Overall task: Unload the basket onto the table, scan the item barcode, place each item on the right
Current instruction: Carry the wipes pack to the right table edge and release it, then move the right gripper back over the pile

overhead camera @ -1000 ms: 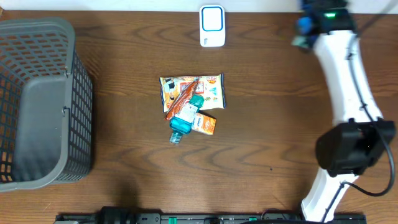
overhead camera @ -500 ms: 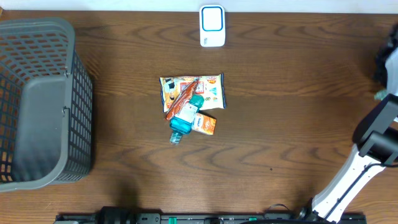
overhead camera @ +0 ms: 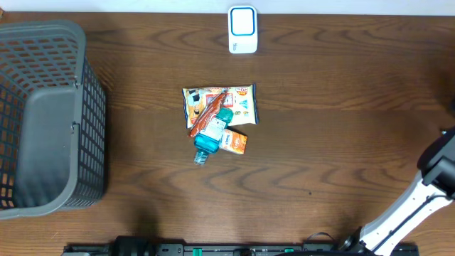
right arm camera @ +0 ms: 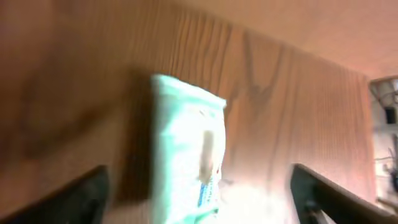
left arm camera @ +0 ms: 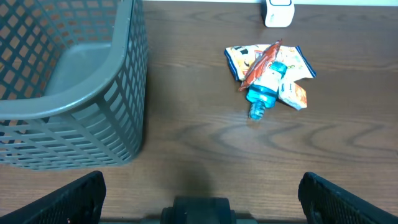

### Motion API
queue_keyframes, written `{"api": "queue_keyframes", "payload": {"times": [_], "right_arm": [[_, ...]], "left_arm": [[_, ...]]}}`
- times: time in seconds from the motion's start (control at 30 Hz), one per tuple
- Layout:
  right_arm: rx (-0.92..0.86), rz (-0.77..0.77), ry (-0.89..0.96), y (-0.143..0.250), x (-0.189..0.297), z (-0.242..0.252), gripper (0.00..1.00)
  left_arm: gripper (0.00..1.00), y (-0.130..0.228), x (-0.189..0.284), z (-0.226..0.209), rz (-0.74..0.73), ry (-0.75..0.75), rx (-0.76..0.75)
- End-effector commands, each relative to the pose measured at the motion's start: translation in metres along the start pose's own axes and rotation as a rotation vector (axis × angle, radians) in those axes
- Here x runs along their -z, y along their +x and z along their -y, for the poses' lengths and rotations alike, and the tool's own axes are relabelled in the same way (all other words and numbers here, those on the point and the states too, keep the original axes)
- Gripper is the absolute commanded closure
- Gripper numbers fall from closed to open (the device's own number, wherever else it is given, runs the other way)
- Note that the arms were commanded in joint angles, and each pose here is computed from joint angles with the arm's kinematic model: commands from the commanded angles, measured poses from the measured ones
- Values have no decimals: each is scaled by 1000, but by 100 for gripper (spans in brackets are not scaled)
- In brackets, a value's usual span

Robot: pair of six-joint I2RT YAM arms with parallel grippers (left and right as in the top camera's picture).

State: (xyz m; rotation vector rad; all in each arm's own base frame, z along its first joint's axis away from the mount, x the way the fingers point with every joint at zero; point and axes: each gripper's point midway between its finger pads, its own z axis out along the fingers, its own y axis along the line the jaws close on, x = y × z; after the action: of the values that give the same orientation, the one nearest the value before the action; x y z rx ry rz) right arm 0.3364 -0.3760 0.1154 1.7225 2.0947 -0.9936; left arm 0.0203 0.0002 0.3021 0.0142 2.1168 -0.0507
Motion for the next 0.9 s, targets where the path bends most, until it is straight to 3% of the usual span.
{"api": "queue_keyframes", "payload": {"times": [0.0, 0.17, 0.3, 0.4, 0.53, 0.87], "right_arm": [[-128, 127, -126, -50, 77, 27, 4], [-159, 12, -587, -45, 164, 2, 4], [-43, -226, -1042, 0, 252, -36, 4], [86, -414, -1246, 47, 306, -55, 4], [291, -548, -1247, 123, 345, -64, 3], [882, -421, -1219, 283, 409, -70, 1]], "left_arm": [[1, 18, 0, 0, -81, -3, 4], [1, 18, 0, 0, -81, -3, 4], [1, 18, 0, 0, -81, -3, 4], [1, 18, 0, 0, -81, -3, 4], [1, 18, 0, 0, -81, -3, 4], [1, 18, 0, 0, -81, -3, 4]]}}
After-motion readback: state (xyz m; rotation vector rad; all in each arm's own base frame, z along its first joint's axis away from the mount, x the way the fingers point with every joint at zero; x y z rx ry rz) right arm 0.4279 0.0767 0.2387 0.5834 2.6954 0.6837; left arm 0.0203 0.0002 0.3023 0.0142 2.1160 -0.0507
